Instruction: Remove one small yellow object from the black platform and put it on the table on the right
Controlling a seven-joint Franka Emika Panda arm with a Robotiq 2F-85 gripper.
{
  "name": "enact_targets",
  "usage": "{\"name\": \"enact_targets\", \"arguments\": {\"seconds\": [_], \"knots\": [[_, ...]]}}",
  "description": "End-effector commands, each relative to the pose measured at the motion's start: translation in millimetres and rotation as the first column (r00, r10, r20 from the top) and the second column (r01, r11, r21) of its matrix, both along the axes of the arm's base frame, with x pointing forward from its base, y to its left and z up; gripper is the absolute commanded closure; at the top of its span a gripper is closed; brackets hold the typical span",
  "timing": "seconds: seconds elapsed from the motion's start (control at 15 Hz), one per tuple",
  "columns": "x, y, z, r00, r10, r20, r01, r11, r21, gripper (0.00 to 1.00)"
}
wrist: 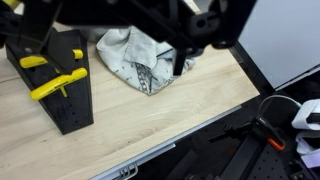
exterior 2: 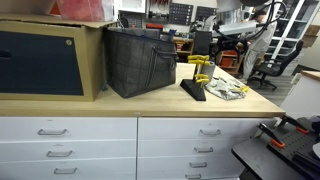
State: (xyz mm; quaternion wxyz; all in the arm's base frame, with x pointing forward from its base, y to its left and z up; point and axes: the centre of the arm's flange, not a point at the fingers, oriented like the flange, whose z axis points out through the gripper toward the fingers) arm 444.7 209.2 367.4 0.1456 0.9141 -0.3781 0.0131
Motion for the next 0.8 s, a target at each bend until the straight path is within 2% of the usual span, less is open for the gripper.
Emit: {"name": "enact_targets", "arguments": {"seconds": [0.0,0.4,0.73], "knots": [[-13,0,-35,0.991,-0.094,0.090,0.096,0.995,-0.013,0.00],[-12,14,-69,0.945,-0.228,0.233,0.224,0.974,0.043,0.00],[-10,27,-92,0.924,-0.252,0.288,0.259,0.966,0.013,0.00]]}}
